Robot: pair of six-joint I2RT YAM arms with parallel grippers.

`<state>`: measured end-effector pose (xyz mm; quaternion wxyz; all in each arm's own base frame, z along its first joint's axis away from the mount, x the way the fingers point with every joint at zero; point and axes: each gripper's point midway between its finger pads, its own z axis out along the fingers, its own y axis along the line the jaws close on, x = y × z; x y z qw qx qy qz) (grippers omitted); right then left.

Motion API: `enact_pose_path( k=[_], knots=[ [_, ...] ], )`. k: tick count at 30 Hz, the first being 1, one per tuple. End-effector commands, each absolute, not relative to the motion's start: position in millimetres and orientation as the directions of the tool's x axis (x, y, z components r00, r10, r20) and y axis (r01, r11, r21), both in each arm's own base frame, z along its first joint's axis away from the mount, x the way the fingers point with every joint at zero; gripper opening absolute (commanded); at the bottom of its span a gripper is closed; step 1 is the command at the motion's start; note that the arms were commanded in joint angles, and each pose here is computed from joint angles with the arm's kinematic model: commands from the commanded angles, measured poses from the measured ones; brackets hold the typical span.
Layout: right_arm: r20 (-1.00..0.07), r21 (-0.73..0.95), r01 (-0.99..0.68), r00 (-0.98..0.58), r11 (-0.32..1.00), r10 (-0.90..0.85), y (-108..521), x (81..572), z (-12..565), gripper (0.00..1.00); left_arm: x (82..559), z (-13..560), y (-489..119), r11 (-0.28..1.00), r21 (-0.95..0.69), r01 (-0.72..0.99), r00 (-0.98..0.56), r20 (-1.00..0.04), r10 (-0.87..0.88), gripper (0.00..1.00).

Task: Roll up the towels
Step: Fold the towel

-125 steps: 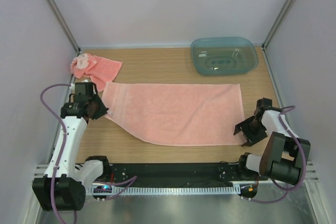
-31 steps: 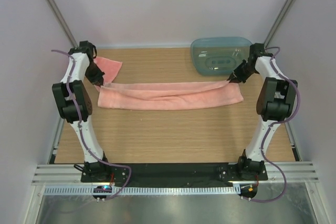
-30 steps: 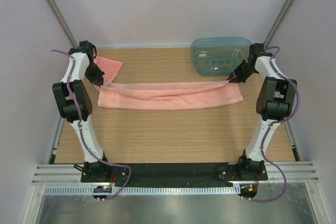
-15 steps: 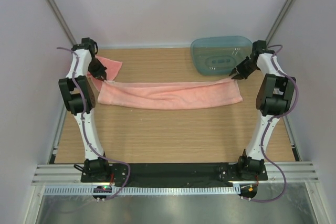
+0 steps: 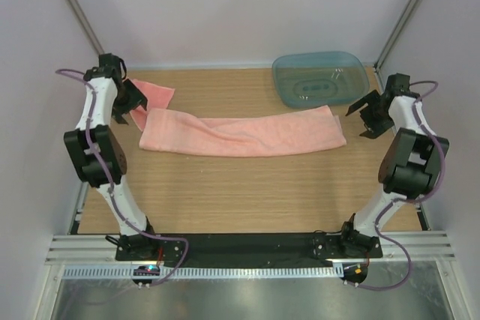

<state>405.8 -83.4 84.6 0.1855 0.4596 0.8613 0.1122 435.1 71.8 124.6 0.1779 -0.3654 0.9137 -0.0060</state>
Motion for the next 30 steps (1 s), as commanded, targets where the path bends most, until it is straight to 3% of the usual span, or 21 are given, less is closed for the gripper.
enact_pose_path(
  k=[1, 8, 12, 19, 24, 26, 28, 30],
  knots=[
    [-0.318, 0.458, 0.64, -0.53, 0.617, 0.786, -64.7, 401.2, 118.9, 0.89, 399.9, 142.7, 78.2, 0.696, -0.133, -0.706, -0.608, -0.389, -0.692, 0.76],
    [-0.258, 0.458, 0.62, -0.593, 0.637, 0.763, -44.0, 368.0, 84.5, 0.88, 355.3, 85.8, 49.9, 0.666, -0.185, -0.723, -0.61, -0.281, -0.741, 0.74],
    [-0.283, 0.44, 0.615, -0.597, 0.655, 0.751, -42.1, 365.0, 84.3, 0.88, 338.7, 59.8, 43.4, 0.643, -0.169, -0.747, -0.605, -0.227, -0.763, 0.73],
    [-0.229, 0.403, 0.639, -0.623, 0.655, 0.748, -34.1, 357.3, 61.8, 0.86, 343.5, 34.1, 42.3, 0.607, -0.18, -0.774, -0.572, -0.212, -0.792, 0.68],
    [-0.201, 0.381, 0.651, -0.635, 0.657, 0.746, -31.6, 354.5, 49.9, 0.83, 352.6, 28.7, 37.8, 0.586, -0.226, -0.778, -0.549, -0.21, -0.809, 0.57],
    [-0.193, 0.356, 0.665, -0.636, 0.657, 0.747, -33.2, 349.5, 41.7, 0.81, 353.6, 28.9, 35.2, 0.587, -0.242, -0.773, -0.549, -0.209, -0.809, 0.42],
    [-0.201, 0.349, 0.672, -0.627, 0.653, 0.753, -35.7, 351.2, 37.1, 0.77, 355.3, 31.3, 35.0, 0.585, -0.259, -0.768, -0.545, -0.215, -0.81, 0.35],
    [-0.185, 0.342, 0.685, -0.622, 0.643, 0.761, -35.8, 351.9, 26.3, 0.67, 355.7, 33.4, 33.8, 0.588, -0.268, -0.763, -0.548, -0.216, -0.808, 0.26]
  ],
)
